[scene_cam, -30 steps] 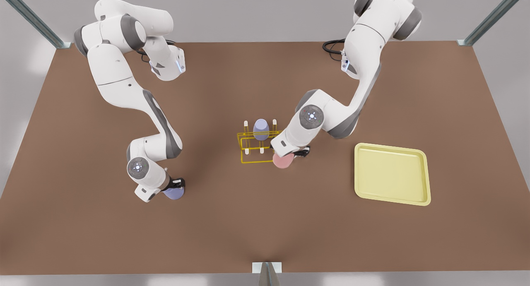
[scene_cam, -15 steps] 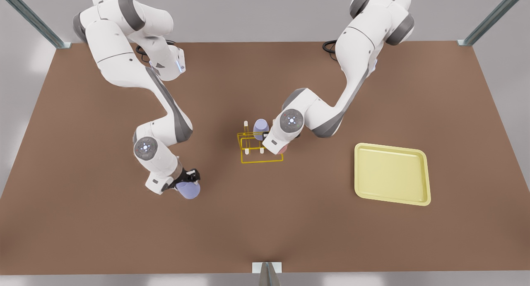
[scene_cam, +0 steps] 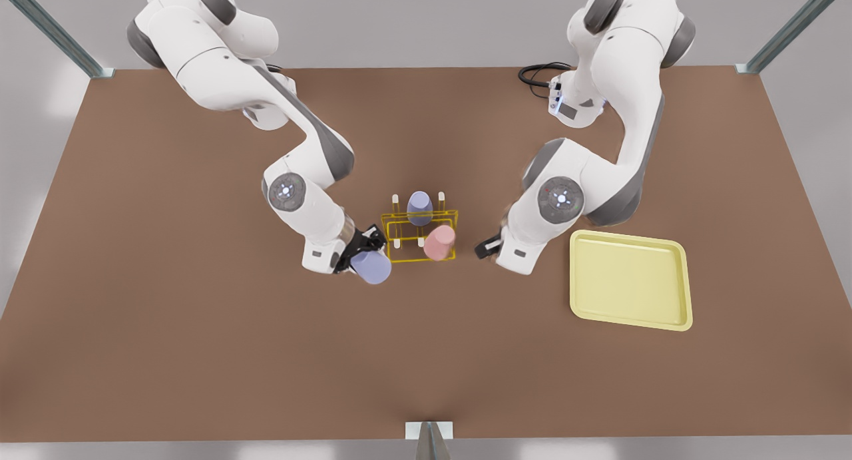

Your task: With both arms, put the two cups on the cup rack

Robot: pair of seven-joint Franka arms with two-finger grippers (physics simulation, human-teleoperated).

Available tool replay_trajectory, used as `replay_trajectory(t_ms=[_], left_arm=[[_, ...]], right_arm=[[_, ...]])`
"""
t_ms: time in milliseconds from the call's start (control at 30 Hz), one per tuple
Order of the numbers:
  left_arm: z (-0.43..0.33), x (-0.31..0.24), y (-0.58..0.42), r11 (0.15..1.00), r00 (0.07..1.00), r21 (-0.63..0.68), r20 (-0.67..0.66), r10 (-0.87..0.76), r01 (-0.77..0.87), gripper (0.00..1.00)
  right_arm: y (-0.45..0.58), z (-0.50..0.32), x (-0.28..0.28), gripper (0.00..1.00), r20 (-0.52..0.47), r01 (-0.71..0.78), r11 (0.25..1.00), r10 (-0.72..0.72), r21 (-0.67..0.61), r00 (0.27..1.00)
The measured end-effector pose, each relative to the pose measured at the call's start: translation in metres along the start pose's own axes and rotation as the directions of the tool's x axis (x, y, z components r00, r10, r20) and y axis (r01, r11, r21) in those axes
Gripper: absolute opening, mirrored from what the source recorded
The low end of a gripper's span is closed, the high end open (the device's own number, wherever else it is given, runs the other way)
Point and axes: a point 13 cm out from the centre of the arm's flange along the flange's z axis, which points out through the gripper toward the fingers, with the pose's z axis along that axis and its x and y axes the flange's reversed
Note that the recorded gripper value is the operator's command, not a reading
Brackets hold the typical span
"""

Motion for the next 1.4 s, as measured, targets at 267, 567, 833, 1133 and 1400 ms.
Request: replay_trajectory(t_ms=[267,567,833,1133,1400], left_arm=[[-0.103,-0.036,0.188,0.991,0.997,-0.130,0.065,0.028,-0.020,1.00],[-0.104,-0.065,0.266,0.977,0.987,-0.136,-0.020,0.161,-0.162,1.00],[-0.095,-0.069,0.284,0.948,0.954,-0.119,-0.093,0.284,-0.293,1.00],[-0.092,-0.065,0.286,0.906,0.909,-0.109,-0.129,0.396,-0.410,1.00],[-0.104,-0.069,0.276,0.871,0.872,-0.096,-0.145,0.467,-0.482,1.00]], right_arm=[[0.062,0.015,0.017,0.77,-0.065,0.034,0.995,-0.041,-0.096,0.997],[0.070,0.033,0.039,0.77,-0.143,0.040,0.994,-0.054,-0.100,0.988],[0.064,0.052,0.045,0.77,-0.172,0.043,0.995,-0.058,-0.091,0.983],[0.061,0.064,0.050,1.00,-0.191,0.040,0.996,-0.055,-0.080,0.980],[-0.211,-0.054,0.002,1.00,-0.097,-0.202,0.942,0.235,0.269,0.967]])
